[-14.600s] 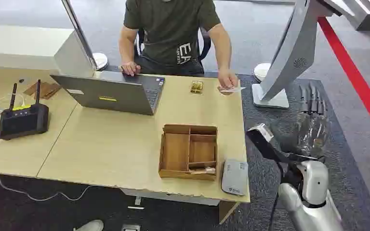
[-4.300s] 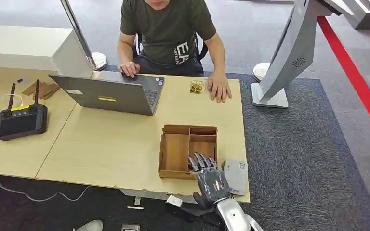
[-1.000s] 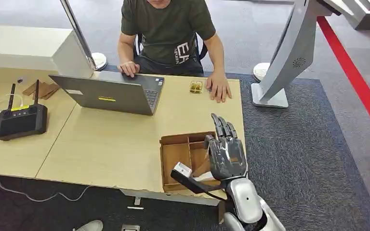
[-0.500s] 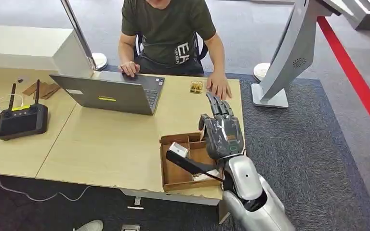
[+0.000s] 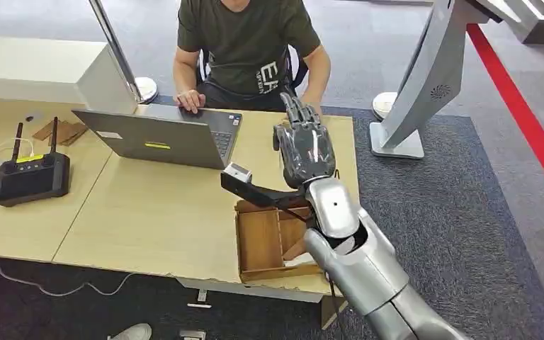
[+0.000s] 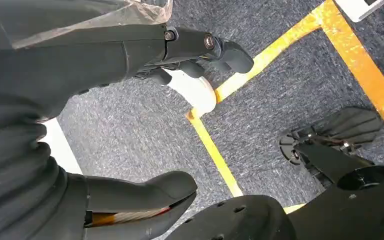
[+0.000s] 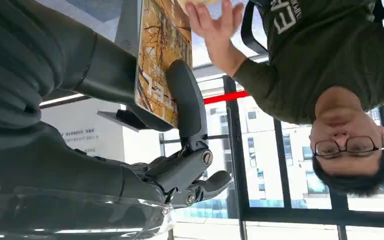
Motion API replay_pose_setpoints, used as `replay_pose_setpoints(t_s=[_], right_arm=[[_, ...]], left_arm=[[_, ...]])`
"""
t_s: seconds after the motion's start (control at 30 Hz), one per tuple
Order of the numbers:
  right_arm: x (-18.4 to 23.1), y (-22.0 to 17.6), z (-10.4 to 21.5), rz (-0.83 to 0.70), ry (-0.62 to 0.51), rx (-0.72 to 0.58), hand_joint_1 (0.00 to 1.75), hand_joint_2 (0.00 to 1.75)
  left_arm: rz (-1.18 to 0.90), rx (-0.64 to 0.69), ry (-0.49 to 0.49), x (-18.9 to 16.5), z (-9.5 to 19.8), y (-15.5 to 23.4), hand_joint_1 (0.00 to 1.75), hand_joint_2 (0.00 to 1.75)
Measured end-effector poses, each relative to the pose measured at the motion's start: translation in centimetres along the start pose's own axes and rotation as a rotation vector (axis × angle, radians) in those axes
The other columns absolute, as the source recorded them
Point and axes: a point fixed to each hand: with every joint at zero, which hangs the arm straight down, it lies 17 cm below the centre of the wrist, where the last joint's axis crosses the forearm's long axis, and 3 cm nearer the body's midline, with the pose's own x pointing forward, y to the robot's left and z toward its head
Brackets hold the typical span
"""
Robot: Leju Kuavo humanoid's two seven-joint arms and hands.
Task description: Pass the card to the sensor for recognition and then transmit it.
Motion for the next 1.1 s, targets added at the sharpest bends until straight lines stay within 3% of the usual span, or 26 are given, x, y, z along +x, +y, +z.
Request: replay_pose_setpoints(t_s=[0.7,0.73,0.77,1.1], right_arm=[[-0.4,3.1,-0.1,0.013,0.019,0.068,1.75,1.75],[-0.4,3.2,-0.1,0.014,0.021,0.072,1.68,1.75],[-0.5,3.3,0.0,0.015,0.023,0.074,0.8,1.75],[-1.3,3.8,0.2,0.023,0.043,0.09,0.8,1.75]], left_arm=[[-0.01,-0.002,0.002,-0.3,0.0,-0.2,0.0,1.75],[-0.011,-0.003,0.002,-0.3,0.0,-0.2,0.0,1.75],[-0.011,-0.003,0.003,-0.3,0.0,-0.2,0.0,1.75],[-0.011,-0.004,0.004,-0.4,0.0,-0.2,0.0,1.75]])
